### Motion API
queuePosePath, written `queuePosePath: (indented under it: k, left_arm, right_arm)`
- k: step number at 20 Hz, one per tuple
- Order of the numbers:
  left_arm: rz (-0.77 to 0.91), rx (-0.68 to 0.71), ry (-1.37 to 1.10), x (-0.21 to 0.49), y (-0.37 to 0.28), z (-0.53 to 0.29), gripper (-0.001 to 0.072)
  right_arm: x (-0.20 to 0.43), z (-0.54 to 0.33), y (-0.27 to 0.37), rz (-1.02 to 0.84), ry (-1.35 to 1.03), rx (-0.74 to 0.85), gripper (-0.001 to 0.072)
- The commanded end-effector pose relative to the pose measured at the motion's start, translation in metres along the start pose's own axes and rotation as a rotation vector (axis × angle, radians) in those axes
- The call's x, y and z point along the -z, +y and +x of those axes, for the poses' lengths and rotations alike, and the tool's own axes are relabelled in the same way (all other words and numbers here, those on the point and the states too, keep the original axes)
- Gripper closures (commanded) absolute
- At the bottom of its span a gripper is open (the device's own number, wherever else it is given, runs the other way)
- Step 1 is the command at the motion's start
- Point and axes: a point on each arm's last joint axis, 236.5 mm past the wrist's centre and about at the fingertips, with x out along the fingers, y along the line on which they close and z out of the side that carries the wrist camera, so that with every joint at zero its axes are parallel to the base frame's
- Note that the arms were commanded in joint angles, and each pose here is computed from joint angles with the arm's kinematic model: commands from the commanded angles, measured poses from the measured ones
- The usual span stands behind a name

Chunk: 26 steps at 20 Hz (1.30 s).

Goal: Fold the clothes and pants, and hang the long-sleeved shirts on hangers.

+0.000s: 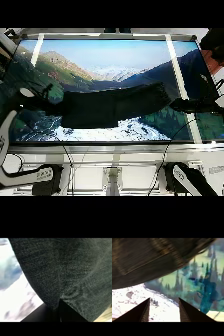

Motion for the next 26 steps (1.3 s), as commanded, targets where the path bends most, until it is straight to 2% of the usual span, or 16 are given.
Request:
queuePosePath:
  k: [1,3,5,9,15,21,26]
  left_arm:
    - [-0.015,-0.302,0.039,0.018,0.033,-0.091,0.0681]
    - [-0.045,-0.348,0.018,0.018,0.025,-0.136,0.0681]
    - [-0.08,-0.32,-0.017,0.013,0.005,-0.16,0.0681]
    - [-0.059,-0.114,-0.057,0.001,-0.065,-0.156,0.0681]
    - [0.08,-0.003,0.029,-0.008,-0.161,-0.094,0.0681]
    - [0.295,0.21,-0.004,-0.045,-0.315,-0.028,0.0681]
    - [0.327,0.313,-0.009,-0.052,-0.387,0.03,0.0681]
  right_arm:
    - [0.0,0.0,0.0,-0.001,-0.001,0.0,0.0315]
    - [0.0,0.0,0.0,-0.002,-0.001,0.0,0.0314]
    - [0.0,0.0,0.0,-0.005,-0.001,0.0,0.0314]
    - [-0.002,0.0,0.0,-0.021,-0.006,0.002,0.0314]
    - [-0.007,0.0,-0.002,-0.022,-0.028,0.008,0.0314]
    - [-0.007,0.0,-0.002,-0.023,-0.029,0.008,0.0314]
    - [-0.007,0.0,-0.002,-0.023,-0.027,0.008,0.0314]
